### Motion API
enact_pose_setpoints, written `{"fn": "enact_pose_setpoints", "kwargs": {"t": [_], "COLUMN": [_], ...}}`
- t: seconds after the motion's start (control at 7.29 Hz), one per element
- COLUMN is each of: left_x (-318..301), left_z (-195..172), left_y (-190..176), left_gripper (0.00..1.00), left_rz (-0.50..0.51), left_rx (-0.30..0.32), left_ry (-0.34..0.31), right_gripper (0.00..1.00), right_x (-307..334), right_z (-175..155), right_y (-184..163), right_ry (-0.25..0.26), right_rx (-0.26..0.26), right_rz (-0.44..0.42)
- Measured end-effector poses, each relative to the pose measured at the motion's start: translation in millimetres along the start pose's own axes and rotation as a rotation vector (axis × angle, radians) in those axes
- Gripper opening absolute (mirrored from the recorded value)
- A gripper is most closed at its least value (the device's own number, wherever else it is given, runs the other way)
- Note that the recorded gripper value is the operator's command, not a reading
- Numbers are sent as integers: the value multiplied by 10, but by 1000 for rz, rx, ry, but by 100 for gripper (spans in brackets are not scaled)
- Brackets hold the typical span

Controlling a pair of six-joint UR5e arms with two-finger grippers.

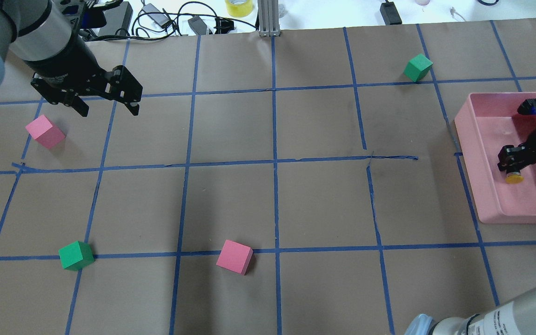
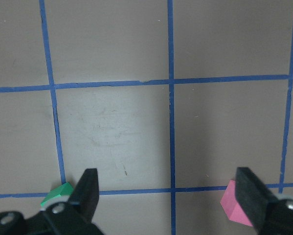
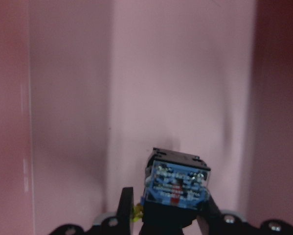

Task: Align button upright
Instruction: 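Lift the button switch out of the tray and carry it toward the table center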

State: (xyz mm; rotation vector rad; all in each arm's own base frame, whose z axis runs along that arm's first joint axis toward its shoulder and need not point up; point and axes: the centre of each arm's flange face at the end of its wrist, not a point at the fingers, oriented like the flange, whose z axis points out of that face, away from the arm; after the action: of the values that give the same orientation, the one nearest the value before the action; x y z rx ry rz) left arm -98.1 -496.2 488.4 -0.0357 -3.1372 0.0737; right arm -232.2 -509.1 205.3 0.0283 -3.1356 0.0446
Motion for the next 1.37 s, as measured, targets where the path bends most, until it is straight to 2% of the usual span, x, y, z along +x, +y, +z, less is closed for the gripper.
{"fn": "enact_pose_setpoints", "kwargs": {"t": [0.14, 0.41, 0.69, 0.96, 1.1, 1.37], "left_x": [-1, -3, -3, -3, -3, -3], "left_z": [-2, -4, -3, 0, 1, 1], "left_y": [1, 1, -2, -4, -5, -3], "left_gripper": [100, 100, 100, 100, 100, 100], "left_rz": [0, -1, -2, -2, -1, -1], "left_rx": [0, 2, 2, 2, 2, 1], "left_ry": [0, 0, 0, 0, 0, 0], "right_gripper": [0, 0, 0, 0, 0, 0], "right_x": [36, 45, -412, -1497, -2210, -3723], "right_z": [-159, -770, -1362, -1655, -1666, -1576], "right_y": [-62, -257, -609, -862, -925, -834], "right_ry": [4, 12, 21, 21, 6, -26], "right_rx": [4, 17, 43, 70, 73, 70], "right_rz": [-1, -9, -45, -40, -25, -14]}}
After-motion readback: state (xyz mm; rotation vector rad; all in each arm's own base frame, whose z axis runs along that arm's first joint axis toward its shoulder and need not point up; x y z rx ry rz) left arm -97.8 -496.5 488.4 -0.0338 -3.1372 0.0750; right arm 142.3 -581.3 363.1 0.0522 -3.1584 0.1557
